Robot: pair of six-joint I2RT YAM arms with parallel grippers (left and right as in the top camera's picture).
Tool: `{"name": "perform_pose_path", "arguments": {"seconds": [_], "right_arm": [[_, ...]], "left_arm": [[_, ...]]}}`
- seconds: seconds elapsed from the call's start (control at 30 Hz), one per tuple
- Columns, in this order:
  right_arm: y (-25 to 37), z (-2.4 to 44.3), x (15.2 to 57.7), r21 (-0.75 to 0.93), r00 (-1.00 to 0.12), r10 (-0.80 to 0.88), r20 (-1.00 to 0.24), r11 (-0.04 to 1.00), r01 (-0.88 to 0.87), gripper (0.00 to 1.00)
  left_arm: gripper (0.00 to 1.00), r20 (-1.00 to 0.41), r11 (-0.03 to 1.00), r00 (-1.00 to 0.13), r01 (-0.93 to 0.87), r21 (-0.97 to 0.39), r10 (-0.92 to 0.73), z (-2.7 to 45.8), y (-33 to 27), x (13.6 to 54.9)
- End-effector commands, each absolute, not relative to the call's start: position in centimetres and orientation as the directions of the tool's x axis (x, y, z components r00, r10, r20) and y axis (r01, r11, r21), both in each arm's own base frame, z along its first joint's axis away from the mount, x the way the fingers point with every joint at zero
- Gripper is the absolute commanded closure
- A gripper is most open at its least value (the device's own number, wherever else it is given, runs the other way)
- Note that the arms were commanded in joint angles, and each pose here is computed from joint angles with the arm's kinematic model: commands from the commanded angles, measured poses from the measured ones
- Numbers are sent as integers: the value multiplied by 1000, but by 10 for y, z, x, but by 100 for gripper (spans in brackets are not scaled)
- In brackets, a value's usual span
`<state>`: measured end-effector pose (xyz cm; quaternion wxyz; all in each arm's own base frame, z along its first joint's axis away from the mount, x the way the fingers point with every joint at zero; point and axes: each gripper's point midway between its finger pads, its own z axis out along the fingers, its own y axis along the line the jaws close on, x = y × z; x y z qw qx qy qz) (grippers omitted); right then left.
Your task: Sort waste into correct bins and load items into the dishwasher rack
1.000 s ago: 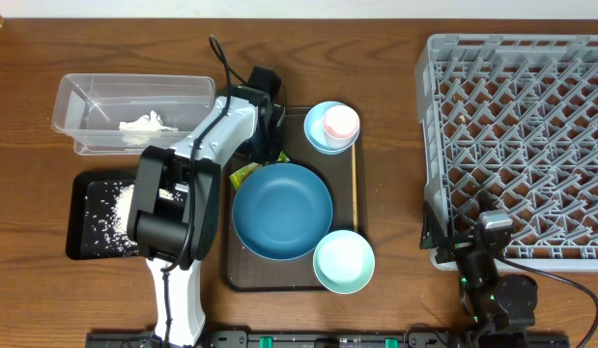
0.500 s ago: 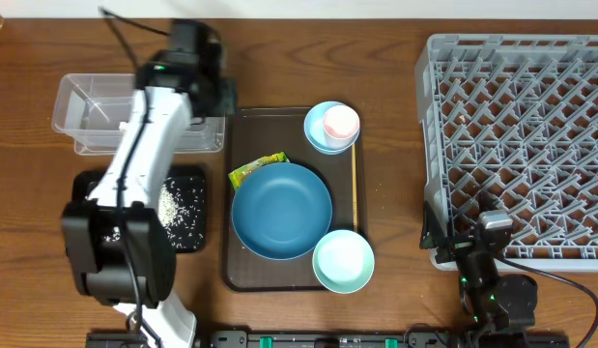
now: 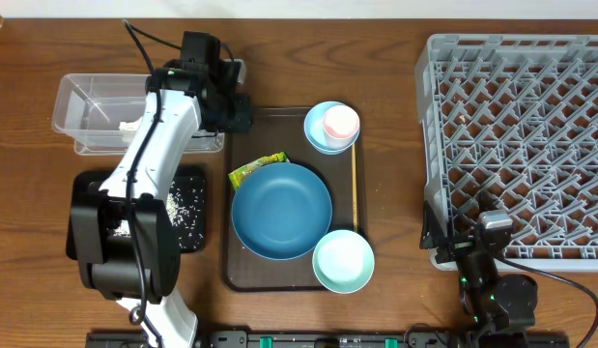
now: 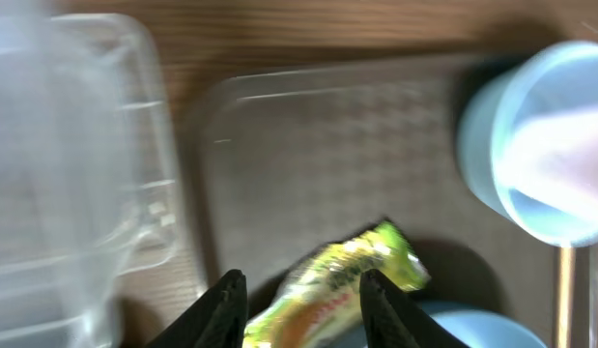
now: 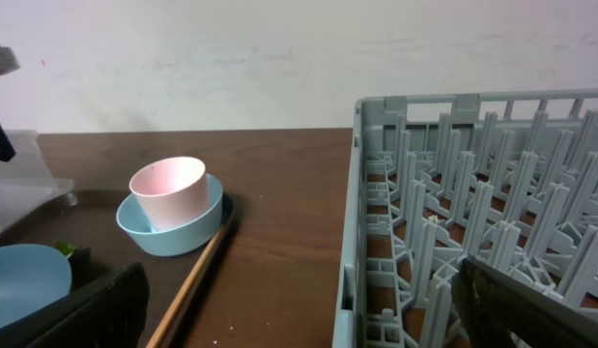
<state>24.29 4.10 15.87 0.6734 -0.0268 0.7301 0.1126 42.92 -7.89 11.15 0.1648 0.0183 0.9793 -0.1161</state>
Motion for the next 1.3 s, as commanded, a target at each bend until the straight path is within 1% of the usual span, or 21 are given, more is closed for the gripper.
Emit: {"name": "perform_pose_path", "arguments": {"seconds": [0.0,0.1,0.13,0.17,0.27,0.3,0.33,0.5,0.6,0.67,0.7,0.73,0.77,0.87,0.93,1.0,1.03,1.1,1.17,1.2,1.27], "right_arm": [[38,158,243,118,-88,104,-991,977,-178,1],[38,158,243,118,-88,104,-991,977,-178,1],[38,158,243,118,-88,104,-991,977,-178,1],[38,158,243,118,-88,104,-991,977,-178,1],[38,158,243,118,-88,104,-991,977,-178,1],[38,158,243,118,-88,104,-991,977,-178,1],[38,159,243,118,-87,104,-991,977,-178,1],[38,158,243,118,-88,104,-991,977,-178,1],[38,158,243,118,-88,104,-991,977,-178,1],[38,158,243,118,-88,104,-991,977,-178,1],[38,158,243,118,-88,104,-991,977,-178,1],[38,158,243,118,-88,104,-991,977,-178,1],[38,158,243,118,-88,104,-991,977,-178,1],[38,161,243,117,-77,105,-992,977,-180,1],[42,171,243,173,-53,166,-985,964,-203,1],[59,182,238,329,-78,321,-944,895,-302,1],[72,185,233,429,-131,411,-902,826,-365,1],[100,186,218,621,-315,537,-782,640,-452,1],[118,181,205,728,-461,563,-685,509,-460,1],[117,184,206,767,-479,600,-641,472,-436,1],[115,195,206,857,-521,685,-509,351,-376,1]], "left_arm": [[58,-395,971,-887,-204,-127,-238,135,-19,442],[57,-435,944,-837,-297,-146,-331,155,10,442],[56,-449,939,-824,-310,-151,-345,162,17,441],[53,-463,934,-811,-323,-155,-357,168,24,441],[52,-503,914,-765,-370,-168,-402,189,50,435],[44,-515,905,-748,-388,-172,-418,195,60,432],[29,-525,898,-734,-404,-175,-432,200,68,430],[21,-520,839,-674,-515,-178,-524,213,115,404],[19,-459,724,-587,-657,-211,-667,210,145,378],[19,-394,580,-467,-778,-241,-791,205,168,356],[18,-357,485,-385,-836,-255,-851,202,179,344],[12,-328,410,-319,-874,-260,-889,200,189,333],[12,-300,331,-250,-908,-258,-920,197,200,320],[11,-264,229,-165,-945,-235,-950,193,221,292],[11,-251,183,-125,-957,-224,-960,191,232,279],[10,-237,138,-86,-968,-212,-968,190,241,265],[10,-234,123,-73,-970,-209,-970,189,244,261],[9,-233,99,-49,-973,-208,-971,189,250,254],[9,-233,82,-33,-975,-208,-972,189,255,250],[8,-233,78,-28,-975,-208,-972,189,256,249],[8,-233,72,-22,-975,-208,-972,189,257,247]]}}
